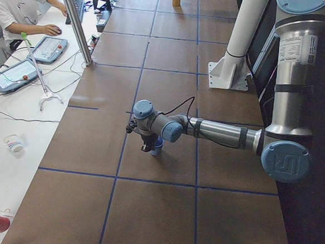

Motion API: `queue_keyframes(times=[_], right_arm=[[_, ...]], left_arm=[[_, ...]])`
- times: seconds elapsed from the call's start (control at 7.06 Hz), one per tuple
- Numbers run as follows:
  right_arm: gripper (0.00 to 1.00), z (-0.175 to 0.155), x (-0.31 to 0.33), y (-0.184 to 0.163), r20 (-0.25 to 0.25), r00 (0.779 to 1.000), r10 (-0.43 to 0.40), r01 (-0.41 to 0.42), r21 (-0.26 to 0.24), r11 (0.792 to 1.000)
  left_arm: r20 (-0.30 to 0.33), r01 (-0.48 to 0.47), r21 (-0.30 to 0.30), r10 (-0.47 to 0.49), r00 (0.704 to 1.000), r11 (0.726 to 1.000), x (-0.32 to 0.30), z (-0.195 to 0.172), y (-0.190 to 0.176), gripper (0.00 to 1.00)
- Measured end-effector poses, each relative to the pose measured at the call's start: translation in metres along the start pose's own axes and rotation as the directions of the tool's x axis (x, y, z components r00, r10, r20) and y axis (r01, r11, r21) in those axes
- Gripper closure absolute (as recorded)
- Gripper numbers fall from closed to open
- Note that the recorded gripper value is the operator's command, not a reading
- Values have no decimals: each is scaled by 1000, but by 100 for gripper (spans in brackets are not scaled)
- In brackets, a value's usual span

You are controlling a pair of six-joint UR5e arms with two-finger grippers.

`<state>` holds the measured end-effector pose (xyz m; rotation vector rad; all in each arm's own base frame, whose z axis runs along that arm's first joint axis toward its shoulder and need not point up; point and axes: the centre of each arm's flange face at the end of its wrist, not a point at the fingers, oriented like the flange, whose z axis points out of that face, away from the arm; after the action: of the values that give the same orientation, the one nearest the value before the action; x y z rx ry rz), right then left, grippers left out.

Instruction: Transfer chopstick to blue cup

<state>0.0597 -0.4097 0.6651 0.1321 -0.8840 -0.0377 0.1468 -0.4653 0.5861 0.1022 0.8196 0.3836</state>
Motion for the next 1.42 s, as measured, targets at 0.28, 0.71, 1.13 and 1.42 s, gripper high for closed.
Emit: queue_keyframes(times=[0.28,0.71,1.13,1.42], right_arm=[[0,0,0,0,-1,1000,-2,2,0,1000],[0,1,1,1,-3,1000,3,-3,-1,1000],[0,2,4,8,-8,1000,16,-16,-6,1000],[0,1,2,7,-4,1000,31,-31,-3,1000]], left_arm=[[-48,132,105,-127,991,986,64,-53,-32,100],[-215,376,40,-359,908,926,254,-53,-107,100],[-231,512,3,-497,836,859,472,-18,-153,100],[-212,546,22,-530,821,838,532,0,-181,100]])
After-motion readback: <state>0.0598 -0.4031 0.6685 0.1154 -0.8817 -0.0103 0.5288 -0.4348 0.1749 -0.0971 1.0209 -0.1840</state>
